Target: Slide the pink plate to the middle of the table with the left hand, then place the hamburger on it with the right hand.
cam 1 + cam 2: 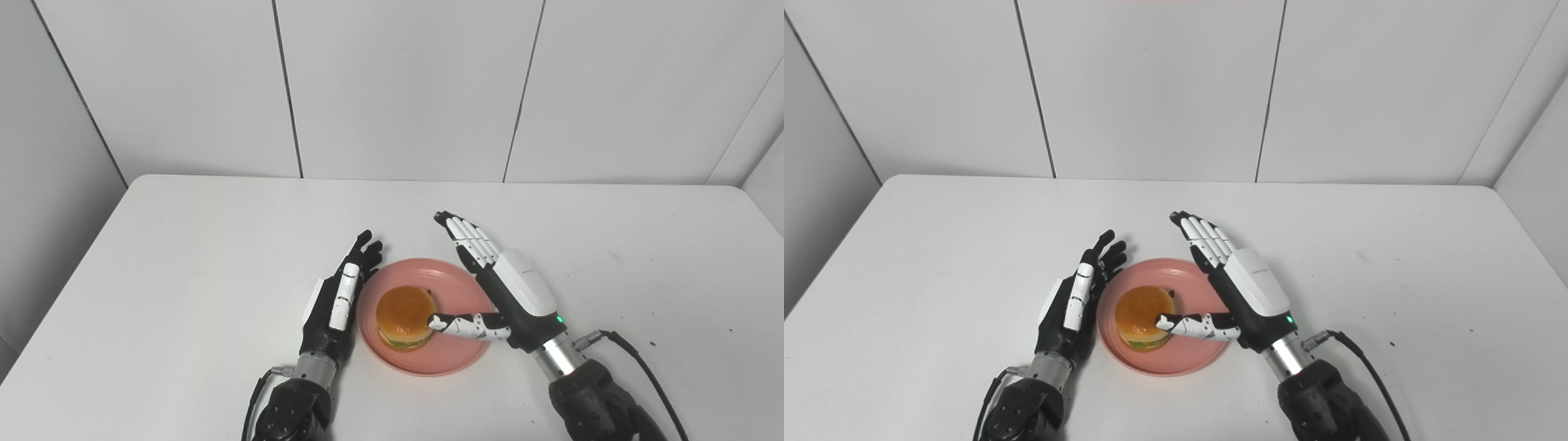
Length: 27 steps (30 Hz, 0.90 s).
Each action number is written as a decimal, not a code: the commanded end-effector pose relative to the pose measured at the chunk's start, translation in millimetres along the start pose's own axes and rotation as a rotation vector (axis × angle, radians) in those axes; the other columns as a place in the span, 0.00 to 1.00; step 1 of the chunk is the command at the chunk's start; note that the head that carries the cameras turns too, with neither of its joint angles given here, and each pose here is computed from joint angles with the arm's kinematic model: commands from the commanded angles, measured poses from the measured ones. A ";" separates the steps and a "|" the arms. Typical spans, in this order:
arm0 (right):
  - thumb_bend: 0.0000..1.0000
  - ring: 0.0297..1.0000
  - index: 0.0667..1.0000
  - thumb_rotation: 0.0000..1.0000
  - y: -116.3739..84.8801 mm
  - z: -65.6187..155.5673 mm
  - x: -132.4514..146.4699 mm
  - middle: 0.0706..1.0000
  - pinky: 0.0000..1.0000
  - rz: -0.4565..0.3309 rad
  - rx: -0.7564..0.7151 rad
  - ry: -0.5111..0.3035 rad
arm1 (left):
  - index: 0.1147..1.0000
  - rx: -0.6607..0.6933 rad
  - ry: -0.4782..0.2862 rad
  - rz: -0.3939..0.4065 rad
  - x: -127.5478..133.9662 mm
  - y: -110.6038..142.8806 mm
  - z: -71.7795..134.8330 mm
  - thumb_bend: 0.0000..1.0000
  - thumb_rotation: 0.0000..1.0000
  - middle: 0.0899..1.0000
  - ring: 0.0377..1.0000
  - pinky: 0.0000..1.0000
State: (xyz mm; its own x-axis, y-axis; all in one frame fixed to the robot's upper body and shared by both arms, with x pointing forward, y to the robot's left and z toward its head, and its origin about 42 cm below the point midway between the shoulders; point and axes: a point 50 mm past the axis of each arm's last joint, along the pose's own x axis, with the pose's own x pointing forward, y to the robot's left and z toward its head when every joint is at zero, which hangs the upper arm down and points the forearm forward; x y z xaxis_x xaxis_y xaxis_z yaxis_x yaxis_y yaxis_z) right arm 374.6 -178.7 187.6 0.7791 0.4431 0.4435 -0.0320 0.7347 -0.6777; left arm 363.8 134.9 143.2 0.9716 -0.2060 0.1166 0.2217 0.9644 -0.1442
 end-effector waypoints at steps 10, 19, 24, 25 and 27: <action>0.72 1.00 1.00 0.99 14.8 1.9 2.7 1.00 1.00 -0.274 0.454 0.104 | 0.94 -0.017 0.009 0.020 -6.5 8.0 -2.0 0.71 0.98 0.94 0.96 0.97; 0.70 1.00 1.00 0.92 23.8 15.4 3.3 1.00 1.00 -0.309 0.742 0.197 | 0.96 0.002 -0.070 0.042 -9.5 9.0 -1.4 0.67 1.00 0.97 0.99 1.00; 0.71 1.00 1.00 0.92 27.7 17.5 1.7 1.00 1.00 -0.306 0.783 0.241 | 0.98 0.009 -0.092 0.059 -12.3 6.3 -0.9 0.66 1.00 1.00 1.00 1.00; 0.71 1.00 1.00 0.91 28.3 17.8 1.2 1.00 1.00 -0.304 0.790 0.249 | 0.99 0.015 -0.097 0.063 -12.8 5.7 -0.9 0.66 1.00 1.00 1.00 1.00; 0.70 1.00 1.00 0.91 29.0 18.3 -0.1 1.00 1.00 -0.312 0.788 0.258 | 1.00 0.025 -0.104 0.067 -13.8 4.8 -0.9 0.65 1.00 1.00 1.00 1.00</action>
State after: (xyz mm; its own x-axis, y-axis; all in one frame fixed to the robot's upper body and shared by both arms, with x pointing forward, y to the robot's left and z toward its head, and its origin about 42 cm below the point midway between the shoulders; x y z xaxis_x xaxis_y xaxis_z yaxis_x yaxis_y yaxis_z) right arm 362.2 -152.2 165.1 0.9504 0.1064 0.2924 -0.1360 0.9873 0.0826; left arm 357.7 144.7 142.2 0.9734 -0.1370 0.1835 0.1629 0.9775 -0.1342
